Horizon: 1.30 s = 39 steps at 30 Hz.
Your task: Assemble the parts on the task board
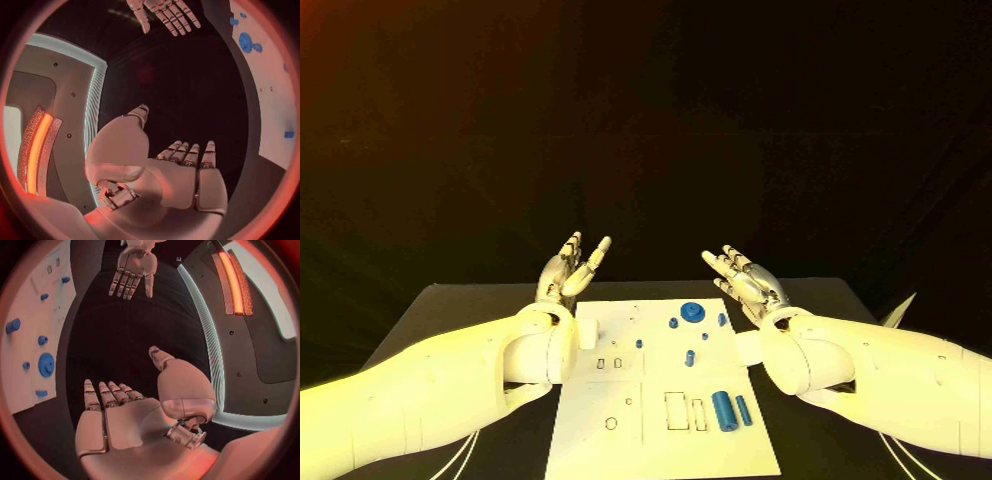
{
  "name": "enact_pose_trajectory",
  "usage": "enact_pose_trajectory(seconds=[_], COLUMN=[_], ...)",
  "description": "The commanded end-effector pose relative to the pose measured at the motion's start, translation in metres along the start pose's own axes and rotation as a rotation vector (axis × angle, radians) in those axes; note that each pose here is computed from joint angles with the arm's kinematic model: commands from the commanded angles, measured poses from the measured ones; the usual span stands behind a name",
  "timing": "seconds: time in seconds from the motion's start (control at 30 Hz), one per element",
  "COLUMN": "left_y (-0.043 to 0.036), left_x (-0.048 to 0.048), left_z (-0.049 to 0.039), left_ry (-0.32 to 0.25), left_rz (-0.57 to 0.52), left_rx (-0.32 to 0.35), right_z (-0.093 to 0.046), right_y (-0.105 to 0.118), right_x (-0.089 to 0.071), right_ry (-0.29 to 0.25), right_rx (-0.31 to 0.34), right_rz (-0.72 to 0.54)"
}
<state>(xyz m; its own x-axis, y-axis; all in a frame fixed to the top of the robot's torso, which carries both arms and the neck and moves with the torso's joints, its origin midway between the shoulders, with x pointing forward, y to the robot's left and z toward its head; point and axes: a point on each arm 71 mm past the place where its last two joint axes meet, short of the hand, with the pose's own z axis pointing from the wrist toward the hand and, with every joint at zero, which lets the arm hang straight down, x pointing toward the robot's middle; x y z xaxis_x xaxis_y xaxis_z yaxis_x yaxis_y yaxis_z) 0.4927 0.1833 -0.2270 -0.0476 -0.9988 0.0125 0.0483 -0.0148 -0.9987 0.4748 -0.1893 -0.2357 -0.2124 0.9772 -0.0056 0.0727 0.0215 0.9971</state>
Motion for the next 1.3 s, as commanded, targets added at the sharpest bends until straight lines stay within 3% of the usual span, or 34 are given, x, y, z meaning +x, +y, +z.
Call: enact_pose_trajectory(seconds=[0.03, 0.23, 0.27, 0.63, 0.87, 1.07, 1.3], left_y=[-0.0036, -0.0036, -0.0040, -0.0080, -0.0172, -0.0313, -0.0488], left_x=[0.0038, 0.0038, -0.0078, -0.0228, -0.0268, -0.0269, -0.0266], left_z=[0.0003, 0.0003, 0.0010, 0.0006, -0.0014, -0.0078, -0.0180], left_ry=[0.037, 0.037, 0.035, 0.052, 0.148, 0.262, 0.348], left_rz=[-0.029, -0.029, -0.027, -0.025, -0.013, -0.011, -0.019], left_rx=[0.038, 0.038, 0.033, 0.035, 0.048, 0.069, 0.103], right_z=[0.001, 0.002, 0.008, 0.018, 0.026, 0.033, 0.039], right_y=[-0.001, -0.002, 0.001, 0.014, 0.028, 0.043, 0.058], right_x=[0.011, 0.012, -0.006, -0.023, -0.029, -0.029, -0.026], right_ry=[0.190, 0.235, 0.184, 0.147, 0.189, 0.268, 0.310], right_rx=[0.026, 0.039, -0.008, -0.136, -0.214, -0.251, -0.286], right_rz=[0.026, 0.022, -0.055, -0.286, -0.494, -0.728, -1.038])
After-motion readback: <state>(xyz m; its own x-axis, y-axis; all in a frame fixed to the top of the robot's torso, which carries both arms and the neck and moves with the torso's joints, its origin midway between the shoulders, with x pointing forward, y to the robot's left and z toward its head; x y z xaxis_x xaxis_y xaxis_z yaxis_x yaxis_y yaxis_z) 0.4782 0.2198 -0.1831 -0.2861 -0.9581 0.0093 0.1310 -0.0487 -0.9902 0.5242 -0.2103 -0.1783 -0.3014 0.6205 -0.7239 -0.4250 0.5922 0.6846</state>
